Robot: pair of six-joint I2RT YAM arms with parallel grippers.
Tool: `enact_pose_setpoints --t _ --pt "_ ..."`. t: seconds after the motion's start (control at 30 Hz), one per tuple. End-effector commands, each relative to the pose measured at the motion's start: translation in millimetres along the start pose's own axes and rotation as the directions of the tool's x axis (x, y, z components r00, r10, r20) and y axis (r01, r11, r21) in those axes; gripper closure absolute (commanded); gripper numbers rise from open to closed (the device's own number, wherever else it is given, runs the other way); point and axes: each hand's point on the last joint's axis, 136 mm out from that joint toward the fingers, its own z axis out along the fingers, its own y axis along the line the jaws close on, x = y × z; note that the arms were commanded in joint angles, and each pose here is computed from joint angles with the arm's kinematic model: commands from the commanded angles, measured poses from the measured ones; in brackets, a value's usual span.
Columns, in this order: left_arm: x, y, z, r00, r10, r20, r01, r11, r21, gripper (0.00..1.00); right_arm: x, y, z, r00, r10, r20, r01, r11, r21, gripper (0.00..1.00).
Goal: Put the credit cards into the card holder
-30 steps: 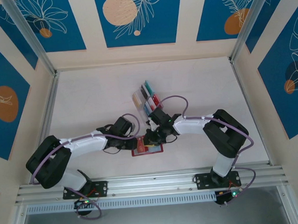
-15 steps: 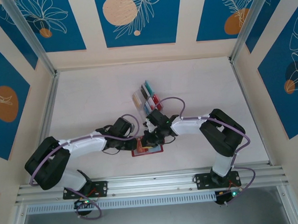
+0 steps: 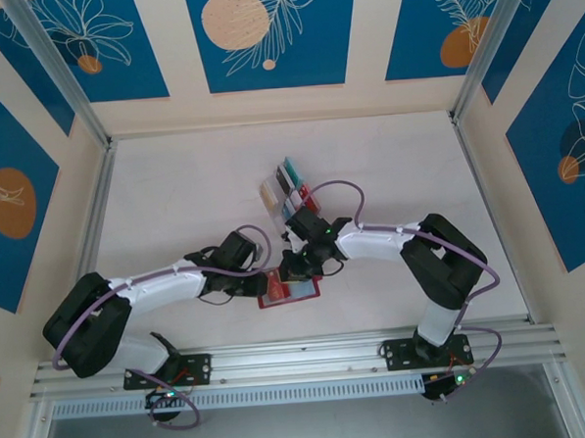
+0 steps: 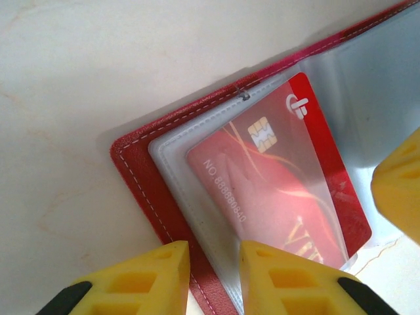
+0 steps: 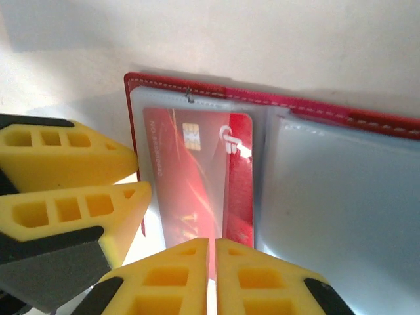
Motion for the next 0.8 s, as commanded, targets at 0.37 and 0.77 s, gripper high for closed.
enact_pose_setpoints --t 0.37,0.77 --pt "18 10 8 0.998 -0.022 -0.060 0.021 1.000 -0.017 0.74 4 -10 20 0.998 0.036 -0.061 -0.035 0.999 0.015 0.81" --pt "20 10 11 0.998 -0.038 -0.056 0.038 0.999 -0.004 0.74 12 13 31 0.995 0.027 -0.101 -0.038 0.994 -0.101 0.87"
